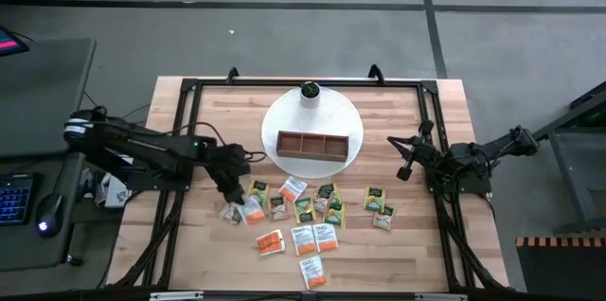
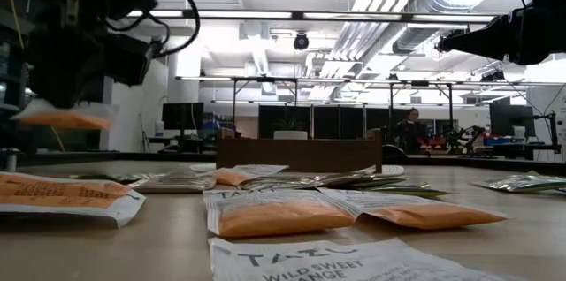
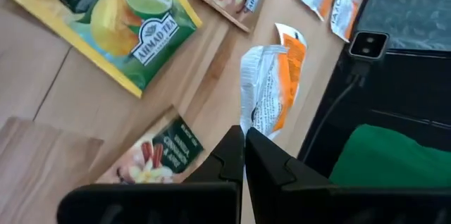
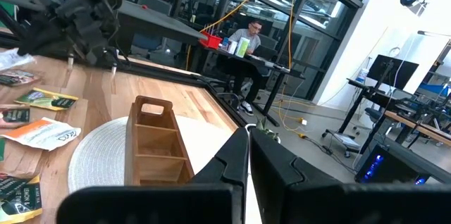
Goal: Pick & Place Tea
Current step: Put the white tea bag into the left section of the wooden organizer
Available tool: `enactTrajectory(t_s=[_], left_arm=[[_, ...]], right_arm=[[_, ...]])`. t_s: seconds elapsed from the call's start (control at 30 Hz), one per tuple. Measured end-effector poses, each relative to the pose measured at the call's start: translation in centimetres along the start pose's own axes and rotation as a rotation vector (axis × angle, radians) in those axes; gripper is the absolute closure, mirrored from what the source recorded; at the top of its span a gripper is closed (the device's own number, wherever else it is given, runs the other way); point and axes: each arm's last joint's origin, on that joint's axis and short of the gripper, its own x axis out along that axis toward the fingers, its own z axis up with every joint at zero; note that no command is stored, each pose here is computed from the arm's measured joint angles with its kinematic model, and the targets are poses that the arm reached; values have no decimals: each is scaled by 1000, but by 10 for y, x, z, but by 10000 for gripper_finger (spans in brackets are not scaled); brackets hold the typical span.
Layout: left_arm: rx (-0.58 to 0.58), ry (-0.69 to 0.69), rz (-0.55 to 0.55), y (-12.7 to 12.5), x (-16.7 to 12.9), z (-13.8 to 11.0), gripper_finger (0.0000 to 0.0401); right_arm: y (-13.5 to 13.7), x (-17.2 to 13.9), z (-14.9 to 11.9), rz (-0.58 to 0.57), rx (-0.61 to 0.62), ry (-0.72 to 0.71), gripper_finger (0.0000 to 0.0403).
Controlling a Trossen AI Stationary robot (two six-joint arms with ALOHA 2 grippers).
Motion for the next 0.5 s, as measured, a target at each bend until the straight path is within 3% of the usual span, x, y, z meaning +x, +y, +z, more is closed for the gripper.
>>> enactTrajectory(t_s=[0.27, 0.5], left_arm=[[147, -151, -6, -13, -23, -4, 401], [360, -258, 122, -38, -51, 8, 401]], right_arm=[[0, 0, 0, 0, 0, 0, 391], [0, 0, 0, 0, 0, 0, 391]])
